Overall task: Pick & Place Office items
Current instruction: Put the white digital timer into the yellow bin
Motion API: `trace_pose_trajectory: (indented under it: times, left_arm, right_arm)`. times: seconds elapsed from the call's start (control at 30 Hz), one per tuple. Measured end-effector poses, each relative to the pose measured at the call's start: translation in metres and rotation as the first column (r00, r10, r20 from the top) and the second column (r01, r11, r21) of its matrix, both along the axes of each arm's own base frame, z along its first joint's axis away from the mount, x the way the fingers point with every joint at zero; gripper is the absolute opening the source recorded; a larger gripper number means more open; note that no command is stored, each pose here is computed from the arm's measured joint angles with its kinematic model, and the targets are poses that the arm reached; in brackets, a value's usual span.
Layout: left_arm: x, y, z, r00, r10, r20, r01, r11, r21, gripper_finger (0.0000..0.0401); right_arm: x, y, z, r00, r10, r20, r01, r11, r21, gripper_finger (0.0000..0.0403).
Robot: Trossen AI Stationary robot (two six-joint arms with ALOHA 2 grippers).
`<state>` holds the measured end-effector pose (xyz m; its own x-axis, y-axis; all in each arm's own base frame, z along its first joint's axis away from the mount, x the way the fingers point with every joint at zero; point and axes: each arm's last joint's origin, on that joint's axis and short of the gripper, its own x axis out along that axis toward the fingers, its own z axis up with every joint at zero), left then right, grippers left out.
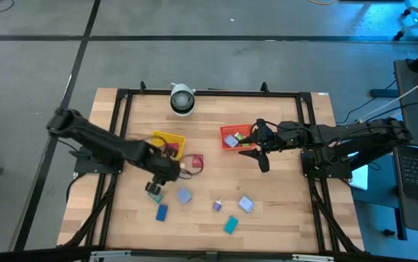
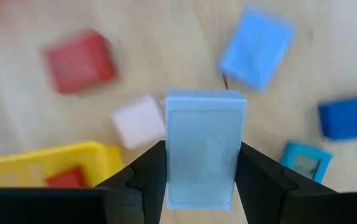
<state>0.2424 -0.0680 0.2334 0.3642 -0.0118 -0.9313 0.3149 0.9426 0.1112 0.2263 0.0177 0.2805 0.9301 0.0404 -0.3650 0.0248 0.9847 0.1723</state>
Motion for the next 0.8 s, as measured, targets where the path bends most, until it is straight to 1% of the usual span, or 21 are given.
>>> trace_pose_trajectory:
  times: [0.07,0.13,0.23,0.33,0.47,0.63,0.7,0.8]
  left_arm:
    - [-0.008,0.008,0.020,0.993,0.041,0.106,-0.037,0.999,-0.032,0.0155]
    - [-0.017,0.017,0.040,0.971,0.083,0.225,-0.071,0.996,-0.062,0.0155]
    - [-0.035,0.029,0.062,0.914,0.135,0.383,-0.100,0.989,-0.110,0.0155]
    - [-0.052,0.041,0.074,0.843,0.190,0.504,-0.137,0.981,-0.141,0.0155]
    - [-0.070,0.055,0.076,0.769,0.262,0.583,-0.191,0.965,-0.182,0.0154]
    - [-0.083,0.068,0.066,0.691,0.344,0.636,-0.266,0.939,-0.219,0.0154]
    - [-0.086,0.073,0.056,0.681,0.380,0.626,-0.309,0.924,-0.224,0.0154]
    - [-0.088,0.079,0.036,0.686,0.444,0.577,-0.377,0.895,-0.239,0.0155]
  right_arm:
    - [0.000,0.000,0.000,1.000,0.000,0.000,0.000,1.000,0.000,0.0198]
    - [0.000,0.000,0.000,1.000,0.000,0.000,0.000,1.000,0.000,0.0198]
    - [0.000,0.000,0.000,1.000,0.002,0.000,-0.002,1.000,0.001,0.0198]
    - [0.000,0.000,0.000,1.000,0.004,0.000,-0.004,1.000,-0.004,0.0198]
    - [0.000,0.000,0.000,1.000,0.005,0.000,-0.005,1.000,-0.006,0.0198]
    - [0.000,0.000,0.000,1.000,0.005,0.000,-0.005,1.000,-0.005,0.0198]
    - [0.000,0.000,0.000,1.000,0.006,0.000,-0.006,1.000,-0.005,0.0198]
    - [0.000,0.001,0.000,1.000,0.020,0.000,-0.020,1.000,0.000,0.0198]
